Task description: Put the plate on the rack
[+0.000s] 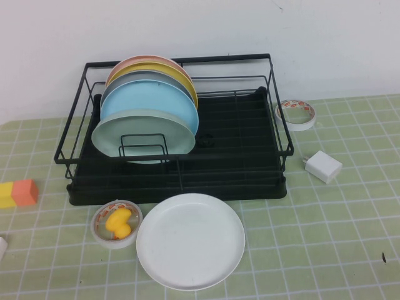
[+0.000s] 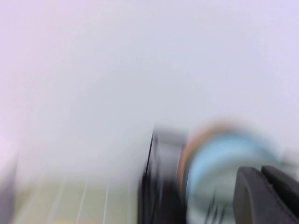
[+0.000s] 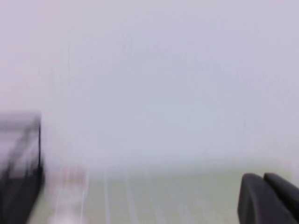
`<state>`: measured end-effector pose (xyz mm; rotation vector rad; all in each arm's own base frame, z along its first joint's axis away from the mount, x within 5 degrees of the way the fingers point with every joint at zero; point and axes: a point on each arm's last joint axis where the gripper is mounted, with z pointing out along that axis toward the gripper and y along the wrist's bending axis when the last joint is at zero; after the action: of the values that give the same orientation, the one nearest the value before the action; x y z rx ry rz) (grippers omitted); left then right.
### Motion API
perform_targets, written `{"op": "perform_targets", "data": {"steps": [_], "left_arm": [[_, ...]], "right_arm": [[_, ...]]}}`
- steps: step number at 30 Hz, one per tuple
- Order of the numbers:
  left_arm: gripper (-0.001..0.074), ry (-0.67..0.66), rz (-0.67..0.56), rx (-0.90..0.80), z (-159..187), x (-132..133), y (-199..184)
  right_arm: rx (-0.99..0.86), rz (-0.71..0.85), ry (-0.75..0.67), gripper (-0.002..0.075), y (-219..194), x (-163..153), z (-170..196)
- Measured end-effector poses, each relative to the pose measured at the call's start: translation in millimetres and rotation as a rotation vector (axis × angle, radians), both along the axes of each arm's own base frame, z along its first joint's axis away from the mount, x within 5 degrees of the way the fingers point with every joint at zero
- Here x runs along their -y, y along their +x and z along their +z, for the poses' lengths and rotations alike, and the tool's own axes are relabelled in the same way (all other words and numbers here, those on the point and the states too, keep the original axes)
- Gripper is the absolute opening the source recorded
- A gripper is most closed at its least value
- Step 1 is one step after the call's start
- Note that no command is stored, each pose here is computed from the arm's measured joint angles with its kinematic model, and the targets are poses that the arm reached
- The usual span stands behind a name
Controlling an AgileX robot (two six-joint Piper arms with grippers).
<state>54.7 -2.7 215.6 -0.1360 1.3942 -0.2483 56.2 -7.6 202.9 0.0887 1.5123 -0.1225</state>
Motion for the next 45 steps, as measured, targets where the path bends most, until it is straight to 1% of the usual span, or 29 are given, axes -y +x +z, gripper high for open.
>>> {"op": "perform_targets", "data": {"steps": [4, 11, 15, 18, 21, 25, 28, 31, 35, 38, 40, 45], "left_arm": [[-0.0003, -0.012, 0.008, 0.213, 19, -1, -5], [-0.0003, -0.033, 0.012, 0.427, 36, -2, -15], [-0.0003, -0.065, 0.002, 0.502, 41, -3, -19], [-0.0002, -0.087, -0.008, 0.494, 41, -3, -18], [-0.0002, -0.092, -0.015, 0.366, 42, -2, -14], [-0.0002, -0.031, -0.007, 0.184, 67, -1, -19], [-0.0002, 0.018, -0.004, 0.062, 85, -1, -25], [-0.0002, 0.059, 0.0, -0.082, 90, 0, -20], [-0.0002, 0.079, -0.003, -0.285, 80, 0, -4], [-0.0002, 0.078, -0.01, -0.393, 72, 1, 4], [-0.0002, 0.056, -0.023, -0.43, 69, 2, 7], [-0.0002, -0.025, -0.062, -0.49, 53, 6, 10]], "right_arm": [[0.224, -0.018, -0.029, -0.0002, -4, 1, 20], [0.43, -0.037, -0.048, -0.0002, -11, 2, 38], [0.481, -0.042, -0.048, -0.0002, -13, 2, 42], [0.476, -0.042, -0.048, -0.0002, -13, 2, 41], [0.368, -0.028, -0.041, -0.0002, -10, 1, 41], [0.192, -0.012, -0.094, -0.0002, -10, -1, 59], [0.024, -0.008, -0.092, -0.0002, -5, 0, 72], [-0.167, 0.0, -0.062, -0.0002, 7, 1, 81], [-0.458, 0.039, 0.04, -0.0002, 30, 1, 82], [-0.642, 0.131, 0.086, -0.0002, 51, -4, 81], [-0.744, 0.235, 0.113, -0.0002, 67, -11, 75], [-0.873, 0.499, 0.265, -0.0002, 109, -29, 53]]}}
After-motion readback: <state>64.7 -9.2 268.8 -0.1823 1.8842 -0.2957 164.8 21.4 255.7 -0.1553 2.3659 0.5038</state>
